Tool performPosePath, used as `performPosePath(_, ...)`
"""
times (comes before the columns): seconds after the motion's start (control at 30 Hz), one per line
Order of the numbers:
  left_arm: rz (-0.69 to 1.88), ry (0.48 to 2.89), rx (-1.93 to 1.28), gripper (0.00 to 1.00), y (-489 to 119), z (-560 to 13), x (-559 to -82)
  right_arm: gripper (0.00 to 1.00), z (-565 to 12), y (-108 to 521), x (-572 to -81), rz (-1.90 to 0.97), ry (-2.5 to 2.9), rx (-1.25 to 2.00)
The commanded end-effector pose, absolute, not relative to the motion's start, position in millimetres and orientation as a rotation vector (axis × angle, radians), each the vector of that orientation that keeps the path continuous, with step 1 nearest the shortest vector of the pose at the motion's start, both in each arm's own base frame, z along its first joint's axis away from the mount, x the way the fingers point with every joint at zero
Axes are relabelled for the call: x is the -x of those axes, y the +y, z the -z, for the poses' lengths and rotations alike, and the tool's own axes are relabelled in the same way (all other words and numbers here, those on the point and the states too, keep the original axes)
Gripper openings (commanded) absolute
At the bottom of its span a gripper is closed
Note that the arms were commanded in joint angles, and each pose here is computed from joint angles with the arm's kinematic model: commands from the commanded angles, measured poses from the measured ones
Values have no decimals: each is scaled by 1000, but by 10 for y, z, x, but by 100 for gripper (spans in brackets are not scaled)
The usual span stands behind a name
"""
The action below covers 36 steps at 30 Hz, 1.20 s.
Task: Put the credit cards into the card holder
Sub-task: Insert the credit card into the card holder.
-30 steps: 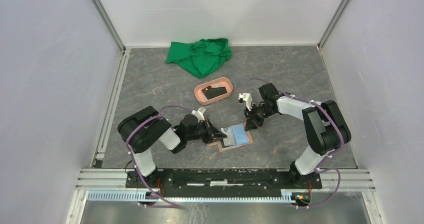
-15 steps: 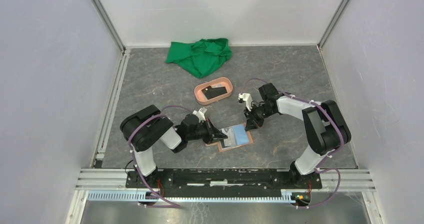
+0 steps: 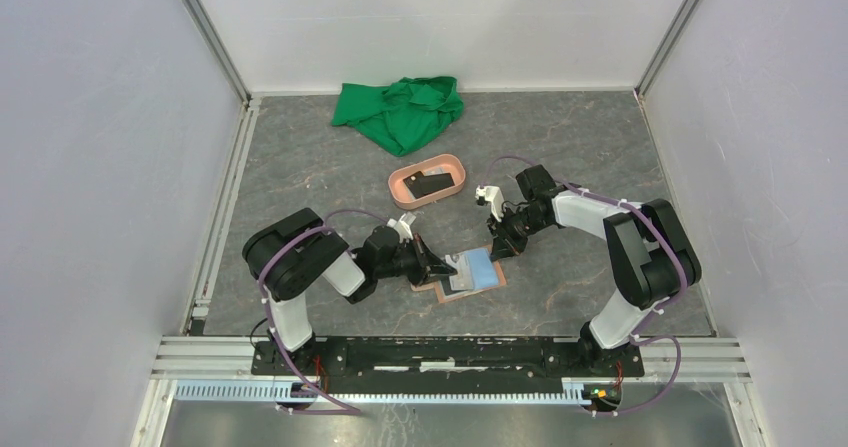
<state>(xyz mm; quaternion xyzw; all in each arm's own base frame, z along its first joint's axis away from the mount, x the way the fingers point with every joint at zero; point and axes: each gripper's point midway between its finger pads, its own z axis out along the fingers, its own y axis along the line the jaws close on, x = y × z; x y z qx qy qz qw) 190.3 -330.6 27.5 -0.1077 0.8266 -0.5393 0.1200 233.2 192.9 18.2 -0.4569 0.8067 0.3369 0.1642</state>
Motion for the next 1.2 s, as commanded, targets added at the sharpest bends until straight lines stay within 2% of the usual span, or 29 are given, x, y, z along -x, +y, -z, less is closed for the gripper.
performPosePath(0.0,1537,2436,334,2,-3321,-202,-1949,14,-210,1975,-2392,-945,2268,1336)
performPosePath(1.17,1433,2403,383,2,-3395,-116,-1896,15,-290,2023,-2398,-963,2232,1340)
